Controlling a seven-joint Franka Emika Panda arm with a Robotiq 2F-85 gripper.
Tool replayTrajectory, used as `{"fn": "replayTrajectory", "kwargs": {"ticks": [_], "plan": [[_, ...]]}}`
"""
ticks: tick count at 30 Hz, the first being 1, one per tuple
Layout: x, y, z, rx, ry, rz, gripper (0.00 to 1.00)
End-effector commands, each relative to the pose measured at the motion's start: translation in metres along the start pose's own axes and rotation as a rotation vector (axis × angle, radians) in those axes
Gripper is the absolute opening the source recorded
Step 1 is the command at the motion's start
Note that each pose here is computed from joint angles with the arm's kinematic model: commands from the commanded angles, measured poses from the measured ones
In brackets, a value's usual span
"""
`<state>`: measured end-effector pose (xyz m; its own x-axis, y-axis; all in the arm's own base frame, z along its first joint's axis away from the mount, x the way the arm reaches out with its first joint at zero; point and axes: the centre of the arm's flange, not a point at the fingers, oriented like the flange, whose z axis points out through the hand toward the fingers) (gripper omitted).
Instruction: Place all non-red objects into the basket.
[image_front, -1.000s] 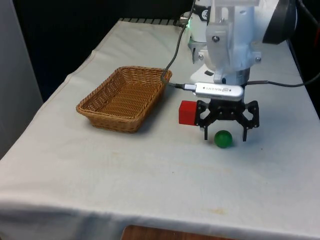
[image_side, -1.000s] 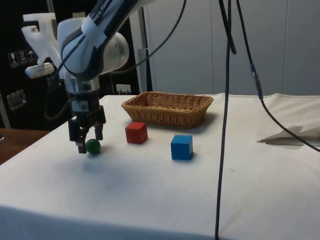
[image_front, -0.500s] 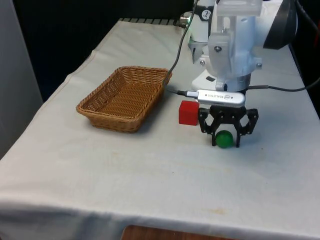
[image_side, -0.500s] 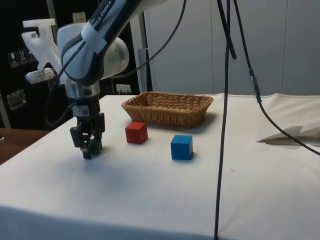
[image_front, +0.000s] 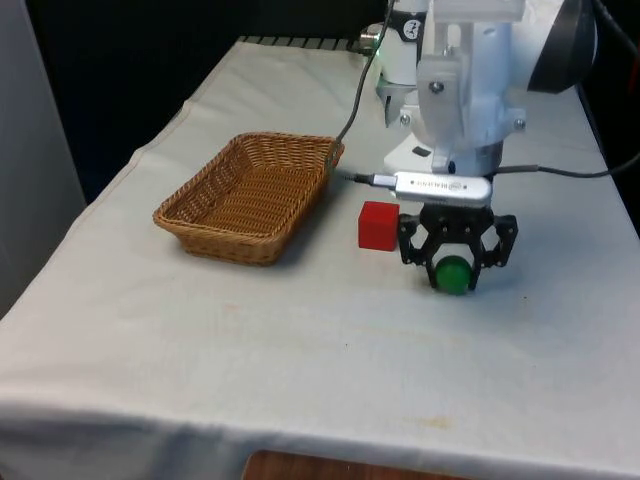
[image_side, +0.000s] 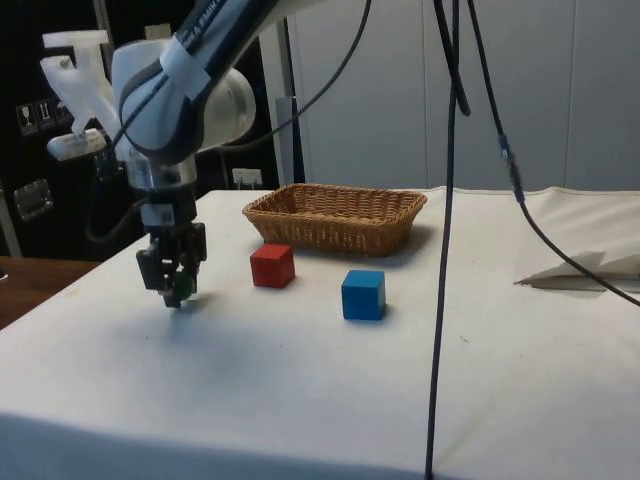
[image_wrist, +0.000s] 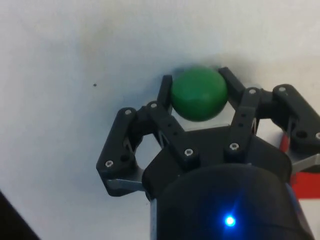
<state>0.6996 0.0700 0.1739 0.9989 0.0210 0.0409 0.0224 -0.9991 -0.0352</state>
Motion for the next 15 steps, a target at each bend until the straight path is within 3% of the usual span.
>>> {"fn": "replayTrajectory", "kwargs": {"ticks": [1, 2, 5, 15], "plan": [[-0.001, 0.001, -0.009, 0.006, -0.003, -0.001, 0.00], [0.000, 0.001, -0.004, 0.002, -0.003, 0.001, 0.00], [0.000, 0.004, -0.024, 0.006, -0.006, 0.000, 0.00], [-0.003, 0.008, -0.059, 0.012, -0.006, -0.011, 0.00]]}}
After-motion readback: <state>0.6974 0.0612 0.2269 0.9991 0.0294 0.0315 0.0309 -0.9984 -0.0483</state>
